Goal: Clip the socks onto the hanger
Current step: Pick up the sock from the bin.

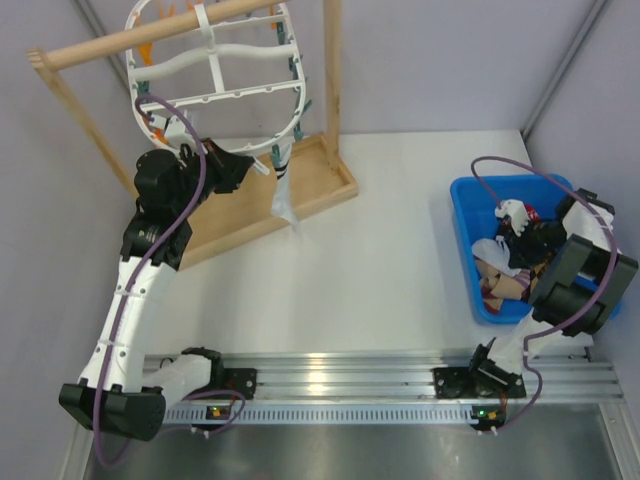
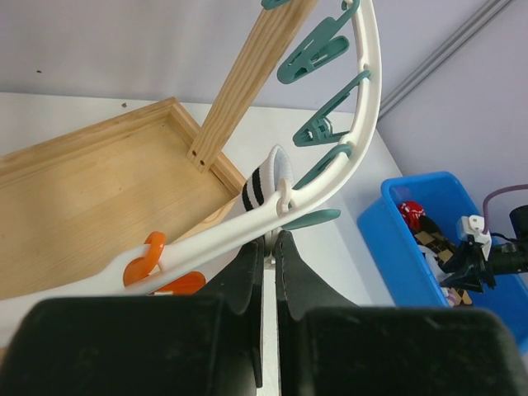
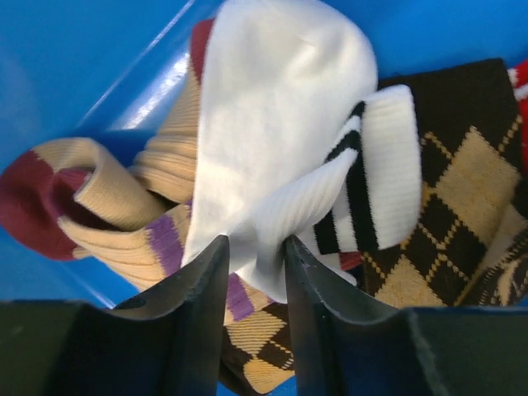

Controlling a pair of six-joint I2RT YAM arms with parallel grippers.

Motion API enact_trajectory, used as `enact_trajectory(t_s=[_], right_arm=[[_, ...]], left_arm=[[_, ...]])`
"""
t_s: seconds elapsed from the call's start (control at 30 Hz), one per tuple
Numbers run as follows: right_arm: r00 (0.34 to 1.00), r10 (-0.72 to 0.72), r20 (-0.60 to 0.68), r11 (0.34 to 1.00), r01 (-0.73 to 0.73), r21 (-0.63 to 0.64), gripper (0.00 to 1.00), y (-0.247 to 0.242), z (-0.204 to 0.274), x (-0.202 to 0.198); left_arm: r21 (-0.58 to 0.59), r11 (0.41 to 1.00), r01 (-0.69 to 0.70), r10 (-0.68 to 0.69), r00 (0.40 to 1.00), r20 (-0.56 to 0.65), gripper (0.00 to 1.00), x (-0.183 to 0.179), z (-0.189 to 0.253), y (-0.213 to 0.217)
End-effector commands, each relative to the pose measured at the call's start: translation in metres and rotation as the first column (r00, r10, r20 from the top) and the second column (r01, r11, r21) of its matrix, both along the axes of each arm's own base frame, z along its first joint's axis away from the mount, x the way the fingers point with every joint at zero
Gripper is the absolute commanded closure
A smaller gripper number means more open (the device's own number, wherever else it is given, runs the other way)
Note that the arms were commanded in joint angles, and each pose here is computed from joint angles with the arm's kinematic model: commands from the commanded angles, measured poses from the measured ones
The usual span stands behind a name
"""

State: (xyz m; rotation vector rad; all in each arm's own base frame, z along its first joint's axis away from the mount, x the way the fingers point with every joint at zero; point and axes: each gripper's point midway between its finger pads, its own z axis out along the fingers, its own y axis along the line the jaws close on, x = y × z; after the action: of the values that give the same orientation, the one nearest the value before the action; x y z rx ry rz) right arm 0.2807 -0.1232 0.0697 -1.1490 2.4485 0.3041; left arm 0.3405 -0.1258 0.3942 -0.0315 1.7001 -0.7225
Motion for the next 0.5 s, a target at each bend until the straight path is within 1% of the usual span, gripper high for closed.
enact_trajectory(t_s=[0.0, 0.07, 0.13, 0.2, 0.23, 0.3, 0.33, 0.4, 0.43, 0.47], right_arm=[[0.997, 0.069, 0.035, 0.997, -0.070, 0.032, 0.60, 0.004, 0.019, 0.003], [0.998, 0.034, 0.061, 0.996, -0.039, 0.083, 0.55, 0.007, 0.026, 0.011], [0.995, -0.031, 0.090, 0.994, 0.022, 0.108, 0.53, 0.006, 0.037, 0.022], [0.990, -0.082, 0.113, 0.987, 0.065, 0.149, 0.45, 0.010, 0.046, 0.031], [0.983, -0.103, 0.150, 0.987, 0.082, 0.137, 0.43, 0.007, 0.050, 0.041], [0.980, -0.142, 0.137, 0.985, 0.126, 0.122, 0.42, 0.006, 0.049, 0.043], [0.981, -0.137, 0.136, 0.988, 0.125, 0.090, 0.41, 0.006, 0.047, 0.046], [0.979, -0.168, 0.117, 0.984, 0.161, 0.070, 0.42, 0.007, 0.045, 0.049], [0.982, -0.159, 0.105, 0.986, 0.153, 0.060, 0.41, 0.012, 0.042, 0.052], [0.979, -0.182, 0.093, 0.983, 0.180, 0.029, 0.42, 0.009, 0.041, 0.053]], left_arm=[[0.005, 1.000, -0.011, 0.011, 0.999, 0.034, 1.00, -0.004, 0.007, 0.004], [0.009, 1.000, -0.012, 0.012, 0.999, 0.035, 1.00, -0.005, 0.007, 0.004], [0.012, 1.000, -0.014, 0.013, 0.999, 0.036, 1.00, -0.006, 0.008, 0.005], [0.015, 1.000, -0.015, 0.015, 0.999, 0.034, 1.00, -0.006, 0.007, 0.005], [0.018, 1.000, -0.015, 0.014, 0.999, 0.036, 1.00, -0.007, 0.007, 0.006], [0.022, 1.000, -0.015, 0.014, 0.999, 0.033, 1.00, -0.008, 0.006, 0.006], [0.023, 1.000, -0.015, 0.014, 0.999, 0.032, 1.00, -0.007, 0.005, 0.006], [0.024, 1.000, -0.016, 0.015, 0.999, 0.030, 1.00, -0.008, 0.004, 0.006], [0.023, 1.000, -0.016, 0.016, 0.999, 0.028, 1.00, -0.007, 0.003, 0.006], [0.023, 1.000, -0.016, 0.016, 1.000, 0.027, 1.00, -0.007, 0.002, 0.006]])
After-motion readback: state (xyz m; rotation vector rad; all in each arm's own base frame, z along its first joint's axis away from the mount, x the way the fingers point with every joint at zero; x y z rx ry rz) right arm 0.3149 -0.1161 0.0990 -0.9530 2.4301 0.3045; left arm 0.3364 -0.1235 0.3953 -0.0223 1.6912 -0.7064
